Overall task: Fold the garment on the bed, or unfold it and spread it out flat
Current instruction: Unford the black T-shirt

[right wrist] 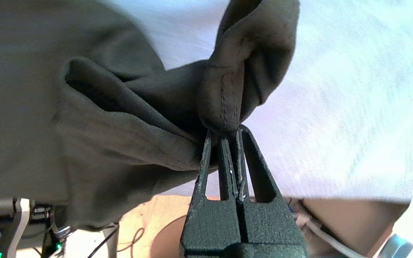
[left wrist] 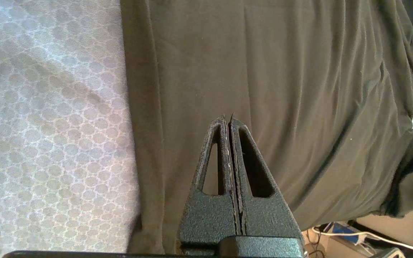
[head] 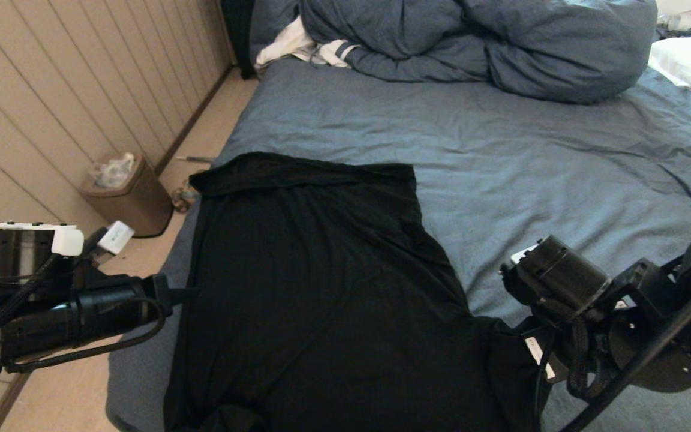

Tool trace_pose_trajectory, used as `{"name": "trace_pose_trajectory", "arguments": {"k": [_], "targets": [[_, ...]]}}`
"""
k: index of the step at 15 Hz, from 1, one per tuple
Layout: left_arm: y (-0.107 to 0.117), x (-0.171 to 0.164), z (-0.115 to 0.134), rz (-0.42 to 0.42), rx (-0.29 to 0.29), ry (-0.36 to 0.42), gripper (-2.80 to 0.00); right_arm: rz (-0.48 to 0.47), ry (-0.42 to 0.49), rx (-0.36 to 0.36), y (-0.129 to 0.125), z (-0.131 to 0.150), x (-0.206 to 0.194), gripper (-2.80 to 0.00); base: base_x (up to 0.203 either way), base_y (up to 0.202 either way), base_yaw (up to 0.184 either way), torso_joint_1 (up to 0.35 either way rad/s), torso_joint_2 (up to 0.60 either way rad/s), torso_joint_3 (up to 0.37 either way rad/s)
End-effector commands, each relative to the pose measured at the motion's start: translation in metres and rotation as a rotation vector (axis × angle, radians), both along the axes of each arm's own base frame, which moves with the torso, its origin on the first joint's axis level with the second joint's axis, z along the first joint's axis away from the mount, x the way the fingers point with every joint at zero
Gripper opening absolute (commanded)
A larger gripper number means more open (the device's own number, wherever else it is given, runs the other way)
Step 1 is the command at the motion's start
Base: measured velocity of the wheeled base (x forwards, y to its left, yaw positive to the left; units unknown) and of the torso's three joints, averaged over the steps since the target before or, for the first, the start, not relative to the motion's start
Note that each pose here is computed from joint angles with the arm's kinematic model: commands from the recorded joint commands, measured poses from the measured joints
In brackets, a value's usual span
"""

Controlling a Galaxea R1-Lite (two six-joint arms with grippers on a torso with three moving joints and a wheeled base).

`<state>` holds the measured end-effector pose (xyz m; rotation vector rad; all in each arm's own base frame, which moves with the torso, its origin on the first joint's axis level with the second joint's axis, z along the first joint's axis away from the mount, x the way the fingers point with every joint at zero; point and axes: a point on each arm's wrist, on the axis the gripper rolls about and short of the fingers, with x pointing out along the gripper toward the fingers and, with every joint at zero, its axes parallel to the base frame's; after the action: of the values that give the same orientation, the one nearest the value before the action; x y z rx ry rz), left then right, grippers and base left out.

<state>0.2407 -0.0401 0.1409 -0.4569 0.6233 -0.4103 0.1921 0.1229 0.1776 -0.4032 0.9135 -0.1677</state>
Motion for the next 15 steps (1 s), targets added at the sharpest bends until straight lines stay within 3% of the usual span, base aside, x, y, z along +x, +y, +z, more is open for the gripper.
{"name": "trace_pose_trajectory", "arguments": {"k": [1,5,10,11,15], "targets": [[0.0,-0.001,0.001,-0.001,-0.004,-0.004,-2.8,-0.079,-0.013,0.009,-0.024,0.002,-0.006,-2.8,0.0,0.0,0.0,0.0,0.0,0.0],[0.0,-0.003,0.002,-0.001,-0.005,-0.01,-2.8,-0.187,-0.012,0.006,-0.053,-0.006,0.001,-2.8,0.0,0.0,0.0,0.0,0.0,0.0],[0.0,-0.004,0.001,-0.007,-0.007,-0.004,-2.8,-0.235,-0.012,0.002,-0.064,-0.011,0.011,-2.8,0.0,0.0,0.0,0.0,0.0,0.0],[0.0,-0.004,0.001,-0.007,-0.007,-0.005,-2.8,-0.229,-0.018,0.003,-0.063,-0.013,0.014,0.0,0.0,0.0,0.0,0.0,0.0,0.0],[0.0,-0.005,0.001,-0.007,-0.007,-0.006,-2.8,-0.216,-0.05,0.024,-0.062,-0.009,0.017,0.0,0.0,0.0,0.0,0.0,0.0,0.0]]}}
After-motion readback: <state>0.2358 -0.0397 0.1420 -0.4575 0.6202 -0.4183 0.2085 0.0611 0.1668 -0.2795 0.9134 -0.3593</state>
